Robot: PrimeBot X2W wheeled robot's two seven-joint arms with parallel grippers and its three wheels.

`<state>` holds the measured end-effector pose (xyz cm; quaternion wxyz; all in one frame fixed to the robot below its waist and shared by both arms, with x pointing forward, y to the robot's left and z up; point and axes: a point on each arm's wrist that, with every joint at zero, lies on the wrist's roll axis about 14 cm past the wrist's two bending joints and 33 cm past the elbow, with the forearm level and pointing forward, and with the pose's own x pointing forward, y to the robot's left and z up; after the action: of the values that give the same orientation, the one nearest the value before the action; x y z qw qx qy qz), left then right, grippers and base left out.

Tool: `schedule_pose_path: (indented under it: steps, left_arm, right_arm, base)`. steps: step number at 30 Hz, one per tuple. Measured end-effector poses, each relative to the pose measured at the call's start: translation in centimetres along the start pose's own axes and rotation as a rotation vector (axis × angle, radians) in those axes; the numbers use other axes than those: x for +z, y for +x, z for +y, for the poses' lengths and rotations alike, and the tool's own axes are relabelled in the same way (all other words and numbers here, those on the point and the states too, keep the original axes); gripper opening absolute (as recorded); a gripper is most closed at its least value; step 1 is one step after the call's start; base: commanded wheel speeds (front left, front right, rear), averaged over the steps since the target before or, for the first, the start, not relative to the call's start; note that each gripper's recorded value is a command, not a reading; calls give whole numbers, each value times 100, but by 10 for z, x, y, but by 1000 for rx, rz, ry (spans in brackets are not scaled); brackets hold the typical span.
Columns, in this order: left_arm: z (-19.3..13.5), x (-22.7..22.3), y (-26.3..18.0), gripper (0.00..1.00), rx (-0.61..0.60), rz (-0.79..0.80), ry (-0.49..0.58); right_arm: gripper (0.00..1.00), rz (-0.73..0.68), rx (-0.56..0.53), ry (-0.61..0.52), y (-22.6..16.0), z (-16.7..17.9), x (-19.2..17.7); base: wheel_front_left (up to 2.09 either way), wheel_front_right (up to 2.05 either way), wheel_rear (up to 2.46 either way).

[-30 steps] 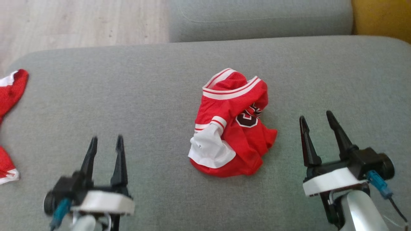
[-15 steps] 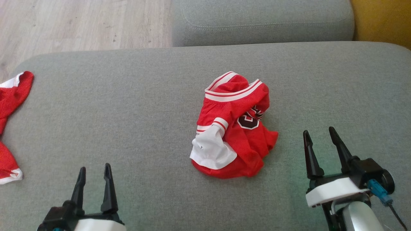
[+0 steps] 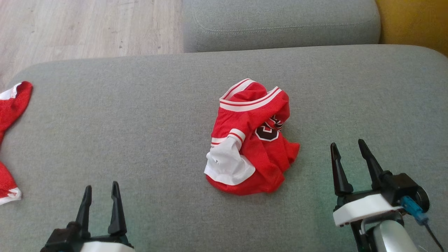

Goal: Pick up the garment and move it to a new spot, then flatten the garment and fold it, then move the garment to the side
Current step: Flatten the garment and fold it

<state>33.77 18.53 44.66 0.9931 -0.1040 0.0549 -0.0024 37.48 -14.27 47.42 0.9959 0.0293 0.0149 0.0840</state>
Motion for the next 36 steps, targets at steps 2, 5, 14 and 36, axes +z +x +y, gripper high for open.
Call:
schedule_pose_path:
  steps: [2, 5, 14, 36]
  left_arm:
    - [2, 0, 0, 100, 5, 0, 4]
    - [4, -1, 0, 100, 11, 1, 2]
    - [-1, -5, 2, 100, -3, 14, 4]
    - [-180, -38, 109, 100, -502, 278, -191]
  right_arm:
    - [100, 0, 0, 1, 0, 0, 0]
    - [100, 0, 0, 2, 0, 0, 0]
    - [100, 8, -1, 9, -1, 0, -3]
    - [100, 38, -70, 5, 6, -25, -12]
  base:
    - [0, 0, 0]
    - [0, 0, 0]
    - [0, 0, 0]
    - [0, 0, 0]
